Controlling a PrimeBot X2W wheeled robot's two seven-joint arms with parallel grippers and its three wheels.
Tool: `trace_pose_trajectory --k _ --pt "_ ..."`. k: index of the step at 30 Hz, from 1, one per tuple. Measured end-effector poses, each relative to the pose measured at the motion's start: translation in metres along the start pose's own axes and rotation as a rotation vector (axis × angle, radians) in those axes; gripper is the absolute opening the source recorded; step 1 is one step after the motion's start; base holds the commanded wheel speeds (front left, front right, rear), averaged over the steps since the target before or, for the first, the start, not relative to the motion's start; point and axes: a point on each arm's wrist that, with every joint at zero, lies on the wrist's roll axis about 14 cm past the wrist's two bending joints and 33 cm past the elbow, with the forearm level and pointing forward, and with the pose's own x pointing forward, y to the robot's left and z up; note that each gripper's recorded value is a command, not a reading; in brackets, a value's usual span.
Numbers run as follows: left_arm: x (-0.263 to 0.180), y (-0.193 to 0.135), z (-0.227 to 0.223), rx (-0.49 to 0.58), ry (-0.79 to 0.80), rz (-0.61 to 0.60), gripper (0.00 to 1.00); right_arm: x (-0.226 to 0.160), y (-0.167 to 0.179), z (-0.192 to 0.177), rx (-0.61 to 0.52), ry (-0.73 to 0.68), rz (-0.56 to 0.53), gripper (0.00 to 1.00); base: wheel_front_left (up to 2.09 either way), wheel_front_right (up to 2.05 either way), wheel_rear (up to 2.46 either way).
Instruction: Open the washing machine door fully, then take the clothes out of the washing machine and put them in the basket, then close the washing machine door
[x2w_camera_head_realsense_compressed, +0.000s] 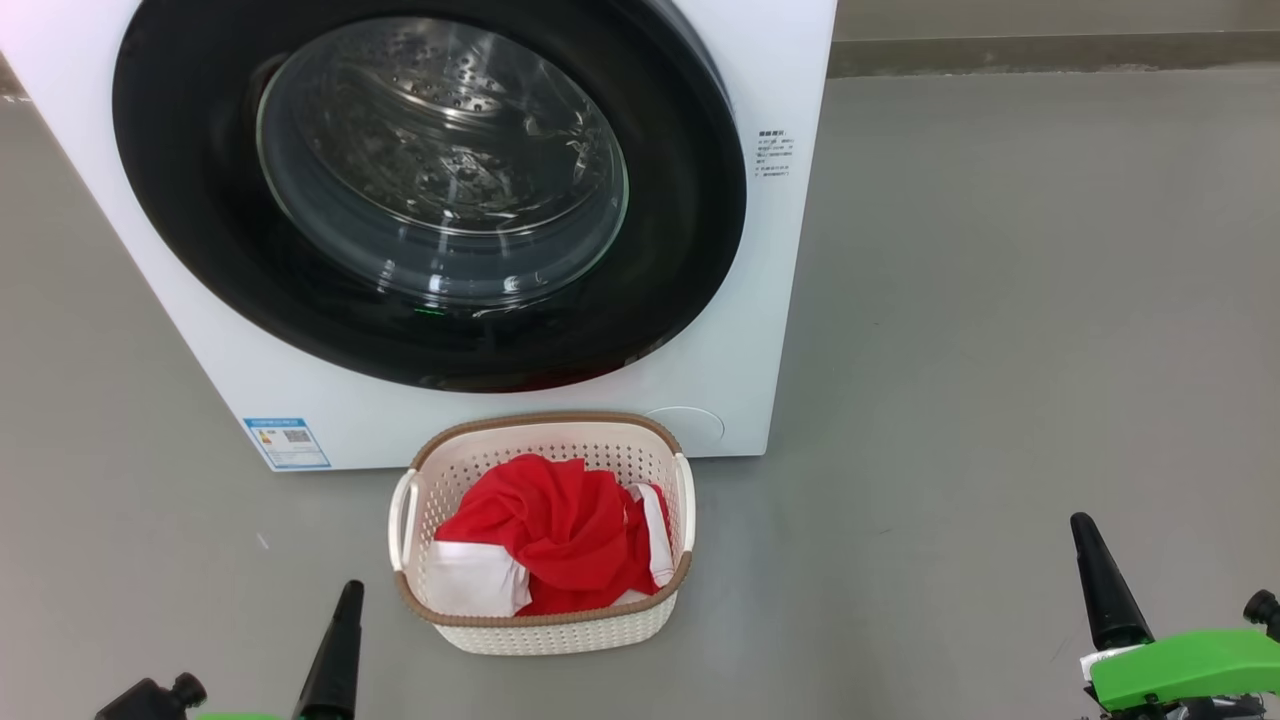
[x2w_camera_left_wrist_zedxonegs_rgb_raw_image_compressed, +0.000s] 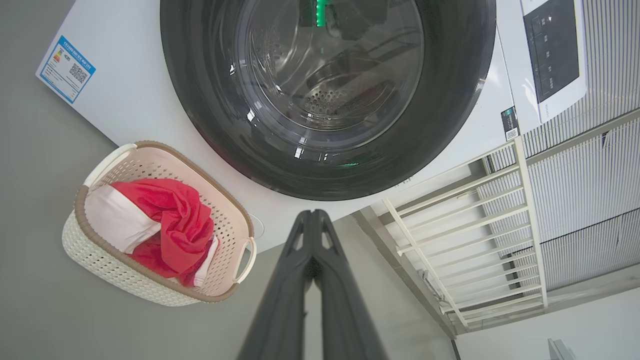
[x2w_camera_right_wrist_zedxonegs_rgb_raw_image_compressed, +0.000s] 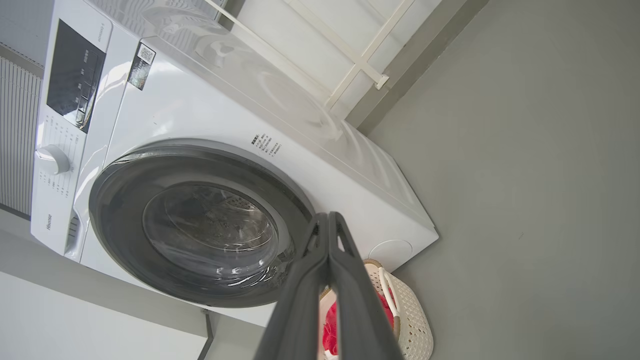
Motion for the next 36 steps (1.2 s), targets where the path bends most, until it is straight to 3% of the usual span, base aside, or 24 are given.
trace_pose_trajectory --k 36 --pt "0.008 0.006 0.012 -0.420 0.005 -0.008 0.00 0.019 0.015 -0.007 0.411 0.061 0.038 0.00 0.00 0.00 0.00"
